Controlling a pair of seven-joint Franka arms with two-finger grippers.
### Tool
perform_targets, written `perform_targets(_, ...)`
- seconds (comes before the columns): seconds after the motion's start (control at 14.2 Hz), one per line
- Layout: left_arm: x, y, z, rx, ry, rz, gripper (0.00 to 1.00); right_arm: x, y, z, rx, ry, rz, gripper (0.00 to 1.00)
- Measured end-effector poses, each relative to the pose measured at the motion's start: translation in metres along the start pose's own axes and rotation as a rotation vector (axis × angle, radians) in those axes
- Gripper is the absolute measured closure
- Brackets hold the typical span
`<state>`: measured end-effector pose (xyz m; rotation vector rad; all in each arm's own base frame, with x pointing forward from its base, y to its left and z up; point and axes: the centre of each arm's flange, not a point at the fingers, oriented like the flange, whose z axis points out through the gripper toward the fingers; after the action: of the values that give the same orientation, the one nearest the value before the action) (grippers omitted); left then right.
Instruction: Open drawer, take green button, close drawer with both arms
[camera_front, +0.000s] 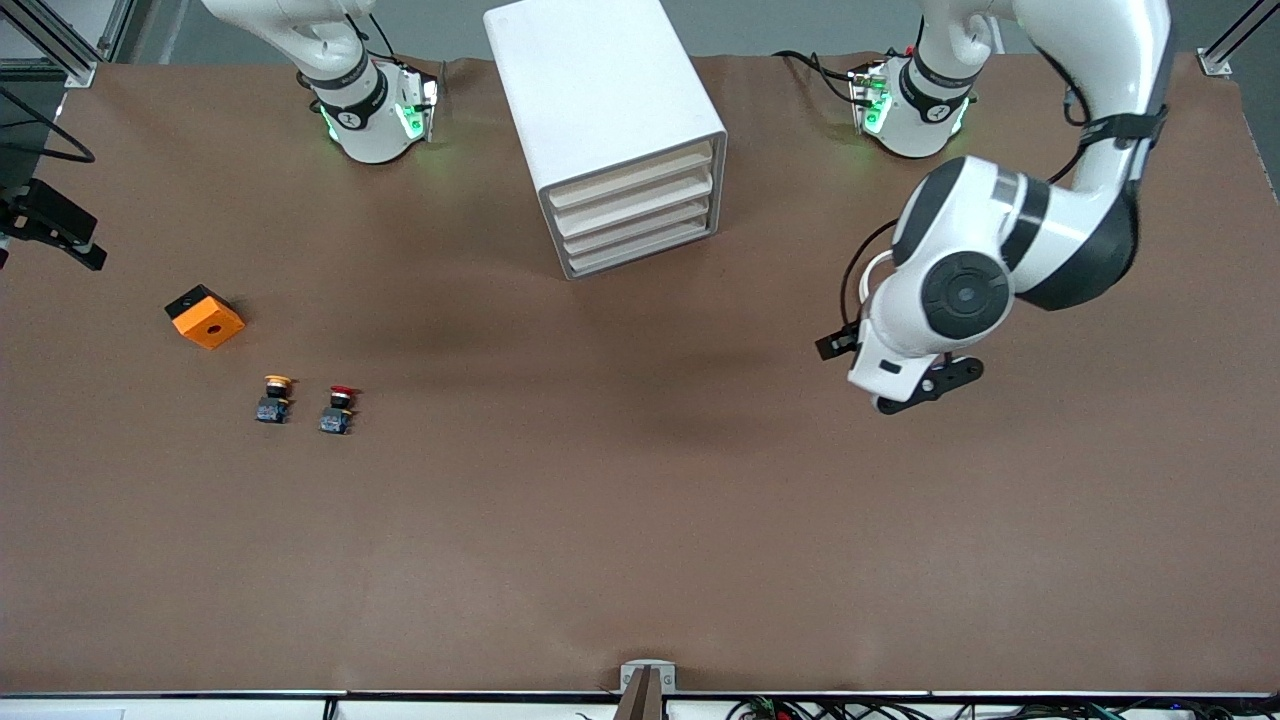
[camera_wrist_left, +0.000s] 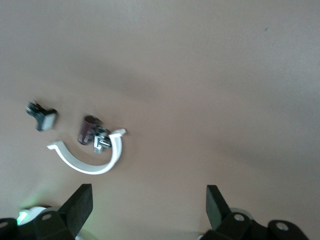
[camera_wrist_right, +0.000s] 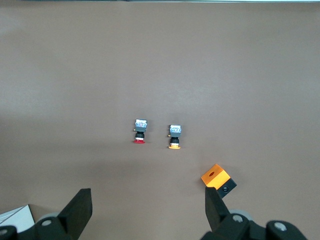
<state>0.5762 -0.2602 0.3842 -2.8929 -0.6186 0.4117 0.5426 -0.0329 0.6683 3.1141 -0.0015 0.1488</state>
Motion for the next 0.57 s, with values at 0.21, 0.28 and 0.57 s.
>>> perform_targets(0.21, -0.008, 0.035, 0.037, 0.011, -0.005, -0.101, 0.00, 0.000, 0.000, 0.000, 0.000, 0.000, 0.000, 0.00)
perform_targets(0.28, -0.012, 0.048, 0.050, 0.013, -0.005, -0.138, 0.00, 0.000, 0.000, 0.000, 0.000, 0.000, 0.000, 0.00)
perform_targets(0.57, -0.029, 0.088, 0.095, -0.002, -0.052, -0.289, 0.00, 0.000, 0.000, 0.000, 0.000, 0.000, 0.000, 0.00)
